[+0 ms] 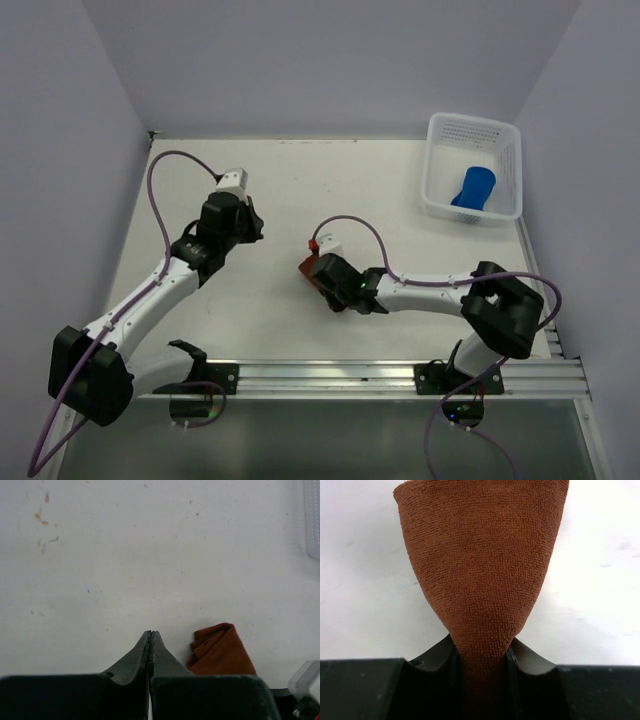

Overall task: Roll the towels
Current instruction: Place the rolled towel into the container

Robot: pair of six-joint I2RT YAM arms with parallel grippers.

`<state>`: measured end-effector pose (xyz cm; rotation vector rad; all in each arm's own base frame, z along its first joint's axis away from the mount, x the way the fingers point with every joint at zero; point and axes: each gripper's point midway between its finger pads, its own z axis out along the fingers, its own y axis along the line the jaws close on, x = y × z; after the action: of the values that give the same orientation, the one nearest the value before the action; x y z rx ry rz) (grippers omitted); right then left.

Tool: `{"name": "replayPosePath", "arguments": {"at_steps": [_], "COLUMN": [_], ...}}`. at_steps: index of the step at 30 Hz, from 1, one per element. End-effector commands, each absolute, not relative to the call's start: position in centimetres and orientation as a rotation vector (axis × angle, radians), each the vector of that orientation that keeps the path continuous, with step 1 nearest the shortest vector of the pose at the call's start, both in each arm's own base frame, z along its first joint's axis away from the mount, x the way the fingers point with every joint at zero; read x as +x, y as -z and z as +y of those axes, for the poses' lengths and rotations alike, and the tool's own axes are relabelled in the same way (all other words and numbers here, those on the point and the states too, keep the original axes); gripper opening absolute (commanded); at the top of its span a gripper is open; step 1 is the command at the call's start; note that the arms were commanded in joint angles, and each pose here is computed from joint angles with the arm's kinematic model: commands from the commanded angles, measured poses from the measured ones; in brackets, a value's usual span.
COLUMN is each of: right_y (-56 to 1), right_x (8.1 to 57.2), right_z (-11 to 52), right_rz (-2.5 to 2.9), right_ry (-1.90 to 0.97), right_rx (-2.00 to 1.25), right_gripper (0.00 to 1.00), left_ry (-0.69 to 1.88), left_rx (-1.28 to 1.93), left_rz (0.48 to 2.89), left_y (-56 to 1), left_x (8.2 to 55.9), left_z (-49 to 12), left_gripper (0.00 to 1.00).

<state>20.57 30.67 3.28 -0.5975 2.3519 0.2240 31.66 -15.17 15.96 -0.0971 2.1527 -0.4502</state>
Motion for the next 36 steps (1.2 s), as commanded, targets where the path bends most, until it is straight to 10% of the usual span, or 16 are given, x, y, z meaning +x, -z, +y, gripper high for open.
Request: {"name": "replayPosePath", "arguments": {"at_steps": [1,18,36], "right_y": [-7.9,-25.6,-21.9], "right_x": [24.3,46.3,51.8], "right_z": [28.6,9.9,-2.1], "right_rz": [2.283,2.031,1.945], "right_ry": [-0.182,-0.070,0.025], "right_rx": [-0.540,0.087,0.365], "right_gripper": [0.00,0.00,0.00], "left_ry": [0.218,0.240,0.284], "left_rx": [-0.028,0.179,0.218], "left_rz": [2.096,2.177,2.187], "left_y": [-18.3,-16.0,-14.6], "left_x": [34.0,33.9,33.4], "left_z": [-12.5,-14.1,-14.7], "left_gripper": [0.00,0.00,0.00]}}
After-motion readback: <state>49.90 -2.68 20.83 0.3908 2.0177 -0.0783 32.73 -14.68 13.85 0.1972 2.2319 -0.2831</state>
